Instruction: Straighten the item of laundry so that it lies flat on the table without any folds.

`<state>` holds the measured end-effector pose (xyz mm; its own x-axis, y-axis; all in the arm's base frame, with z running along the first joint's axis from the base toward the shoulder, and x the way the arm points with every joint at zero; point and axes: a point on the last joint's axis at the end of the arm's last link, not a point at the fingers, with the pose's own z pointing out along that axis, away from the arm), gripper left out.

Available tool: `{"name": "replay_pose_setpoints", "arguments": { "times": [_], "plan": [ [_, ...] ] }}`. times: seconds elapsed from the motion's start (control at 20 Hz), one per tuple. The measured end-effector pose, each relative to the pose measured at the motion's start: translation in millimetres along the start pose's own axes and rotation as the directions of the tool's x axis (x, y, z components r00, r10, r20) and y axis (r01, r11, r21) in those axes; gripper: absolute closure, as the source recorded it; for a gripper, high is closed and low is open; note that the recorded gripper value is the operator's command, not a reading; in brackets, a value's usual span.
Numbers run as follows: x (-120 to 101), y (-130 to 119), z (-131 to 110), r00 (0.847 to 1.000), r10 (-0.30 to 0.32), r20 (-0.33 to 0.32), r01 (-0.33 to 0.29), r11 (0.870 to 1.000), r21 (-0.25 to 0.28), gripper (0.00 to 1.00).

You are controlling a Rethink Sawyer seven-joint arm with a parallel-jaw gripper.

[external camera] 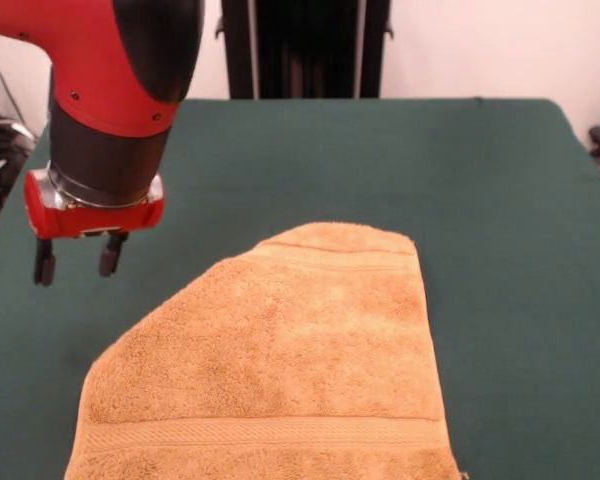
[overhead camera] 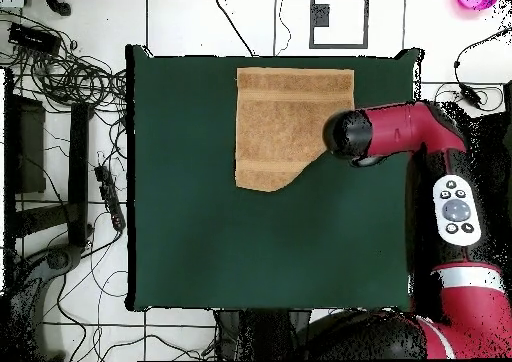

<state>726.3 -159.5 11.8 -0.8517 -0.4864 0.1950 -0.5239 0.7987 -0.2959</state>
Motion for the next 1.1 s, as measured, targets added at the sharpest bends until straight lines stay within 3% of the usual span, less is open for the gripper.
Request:
{"name": "replay_pose_setpoints", "arguments": {
  "times": [0.2, 0.45, 0.75, 1.05, 1.1],
  "plan": [
    [7, 3, 22, 1.000, 0.003, -0.025, -0.004, 1.000, -0.031, 0.00],
    [24, 11, 59, 0.998, 0.044, -0.035, -0.048, 0.993, -0.109, 0.00],
    [36, -4, 70, 0.986, 0.164, 0.013, -0.157, 0.963, -0.219, 0.00],
    [44, -10, 74, 0.976, 0.212, 0.052, -0.191, 0.944, -0.268, 0.00],
    [47, -12, 75, 0.970, 0.232, 0.069, -0.203, 0.936, -0.288, 0.00]
  ]
}}
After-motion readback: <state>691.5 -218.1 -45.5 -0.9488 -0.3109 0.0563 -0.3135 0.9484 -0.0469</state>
